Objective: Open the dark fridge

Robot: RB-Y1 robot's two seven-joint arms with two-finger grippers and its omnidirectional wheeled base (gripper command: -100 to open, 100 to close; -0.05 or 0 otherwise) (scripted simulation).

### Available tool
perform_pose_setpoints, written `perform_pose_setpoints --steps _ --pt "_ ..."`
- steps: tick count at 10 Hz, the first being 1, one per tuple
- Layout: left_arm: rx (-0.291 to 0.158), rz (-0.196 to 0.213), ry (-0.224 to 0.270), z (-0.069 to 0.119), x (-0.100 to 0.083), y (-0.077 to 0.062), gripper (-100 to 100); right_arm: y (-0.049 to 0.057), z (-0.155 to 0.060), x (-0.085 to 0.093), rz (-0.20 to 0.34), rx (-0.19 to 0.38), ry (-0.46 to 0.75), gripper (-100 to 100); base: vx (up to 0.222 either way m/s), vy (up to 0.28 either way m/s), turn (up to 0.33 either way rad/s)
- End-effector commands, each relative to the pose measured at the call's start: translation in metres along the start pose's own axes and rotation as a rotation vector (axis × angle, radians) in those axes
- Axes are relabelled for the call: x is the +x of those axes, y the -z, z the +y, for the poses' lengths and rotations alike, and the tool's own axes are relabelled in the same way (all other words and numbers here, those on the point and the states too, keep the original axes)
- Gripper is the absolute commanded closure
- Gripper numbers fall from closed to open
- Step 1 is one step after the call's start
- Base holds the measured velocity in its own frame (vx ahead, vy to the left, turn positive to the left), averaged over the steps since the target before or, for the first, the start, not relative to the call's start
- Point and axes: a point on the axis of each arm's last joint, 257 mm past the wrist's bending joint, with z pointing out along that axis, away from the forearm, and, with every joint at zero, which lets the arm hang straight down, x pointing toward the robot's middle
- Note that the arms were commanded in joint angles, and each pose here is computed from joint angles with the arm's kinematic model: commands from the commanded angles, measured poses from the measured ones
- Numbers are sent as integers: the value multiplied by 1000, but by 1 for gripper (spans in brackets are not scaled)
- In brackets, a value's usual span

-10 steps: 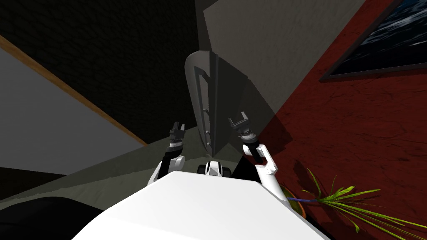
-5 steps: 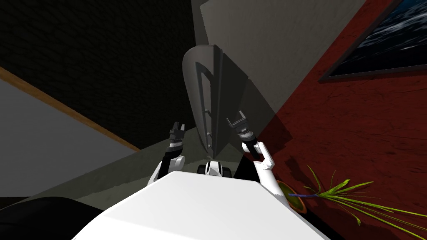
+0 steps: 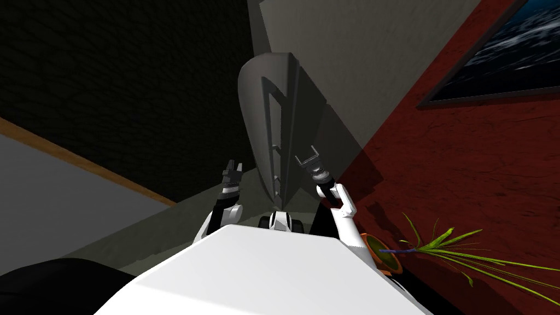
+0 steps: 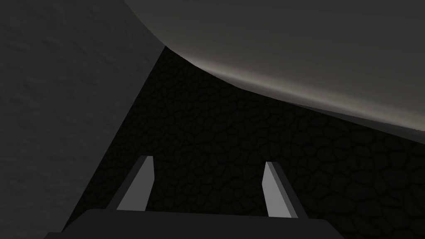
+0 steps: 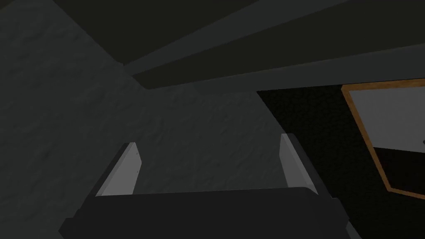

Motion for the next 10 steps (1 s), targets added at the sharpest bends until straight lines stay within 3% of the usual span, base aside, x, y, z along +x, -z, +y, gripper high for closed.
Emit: perform_pose_setpoints --steps 1,10 --pt "0 0 0 0 0 0 0 -4 12 8 -9 -43 108 -100 44 150 -144" --pt "0 0 0 0 0 0 0 -6 45 31 -27 -135 367 -100 21 109 -93"
